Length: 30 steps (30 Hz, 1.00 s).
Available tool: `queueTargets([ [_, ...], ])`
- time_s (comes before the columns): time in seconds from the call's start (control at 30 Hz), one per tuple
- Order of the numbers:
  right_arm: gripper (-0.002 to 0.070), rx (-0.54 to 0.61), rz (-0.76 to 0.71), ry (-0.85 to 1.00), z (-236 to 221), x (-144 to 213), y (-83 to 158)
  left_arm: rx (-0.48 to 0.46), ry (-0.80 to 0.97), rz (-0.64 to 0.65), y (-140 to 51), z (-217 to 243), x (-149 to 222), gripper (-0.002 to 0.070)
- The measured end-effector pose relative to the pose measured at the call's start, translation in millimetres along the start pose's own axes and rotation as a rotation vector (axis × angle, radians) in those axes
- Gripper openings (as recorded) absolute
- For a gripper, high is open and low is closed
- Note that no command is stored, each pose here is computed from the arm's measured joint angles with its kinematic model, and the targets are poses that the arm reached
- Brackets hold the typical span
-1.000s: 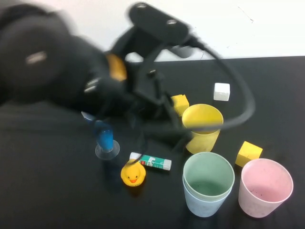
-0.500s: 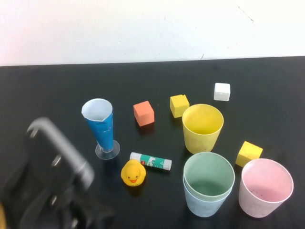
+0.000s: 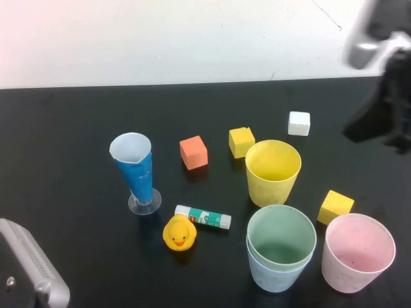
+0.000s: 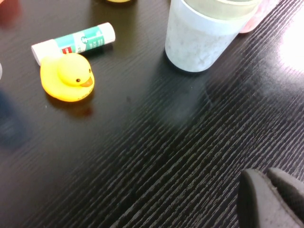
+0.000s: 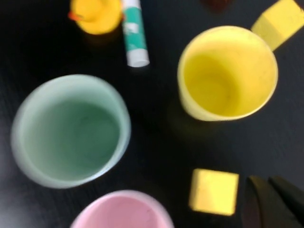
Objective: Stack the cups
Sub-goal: Pick up the yellow cup
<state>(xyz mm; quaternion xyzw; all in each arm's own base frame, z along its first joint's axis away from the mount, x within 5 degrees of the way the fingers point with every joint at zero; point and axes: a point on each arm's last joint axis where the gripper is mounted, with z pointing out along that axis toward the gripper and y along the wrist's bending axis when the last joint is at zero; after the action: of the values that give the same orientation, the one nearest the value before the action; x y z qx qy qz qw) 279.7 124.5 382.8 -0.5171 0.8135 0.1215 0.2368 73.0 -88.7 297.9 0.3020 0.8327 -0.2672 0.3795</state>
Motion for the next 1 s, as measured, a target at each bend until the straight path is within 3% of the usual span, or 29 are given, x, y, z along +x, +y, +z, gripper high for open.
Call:
queueTargets([
  [0.17,0.0106,0.014,0.013,0.080,36.3,-23.3,-21.7,0.000,0.000,0.000,0.0,0.0,0.0,0.0002],
  [0.37,0.0414,-0.005,0.071,0.117,74.7,-36.3,-44.4,0.000,0.002,0.000,0.0,0.0,0.2,0.0002],
  [0.5,0.0477,-0.028,0.081,0.151,98.6,-36.0,-54.5,0.000,0.004,0.000,0.0,0.0,0.4,0.0002],
  [0.83,0.0458,-0.093,0.113,0.236,150.9,-24.9,-67.7,0.001,0.006,0.000,-0.1,0.0,0.6,0.0002],
  [0.9,0.0384,-0.102,0.118,0.247,158.4,-22.7,-69.2,0.000,0.000,0.000,0.0,0.0,0.0,0.0002],
  [1.0,0.0183,-0.108,0.121,0.255,163.4,-21.2,-70.1,0.000,-0.004,-0.001,0.0,0.0,-0.4,0.0002],
])
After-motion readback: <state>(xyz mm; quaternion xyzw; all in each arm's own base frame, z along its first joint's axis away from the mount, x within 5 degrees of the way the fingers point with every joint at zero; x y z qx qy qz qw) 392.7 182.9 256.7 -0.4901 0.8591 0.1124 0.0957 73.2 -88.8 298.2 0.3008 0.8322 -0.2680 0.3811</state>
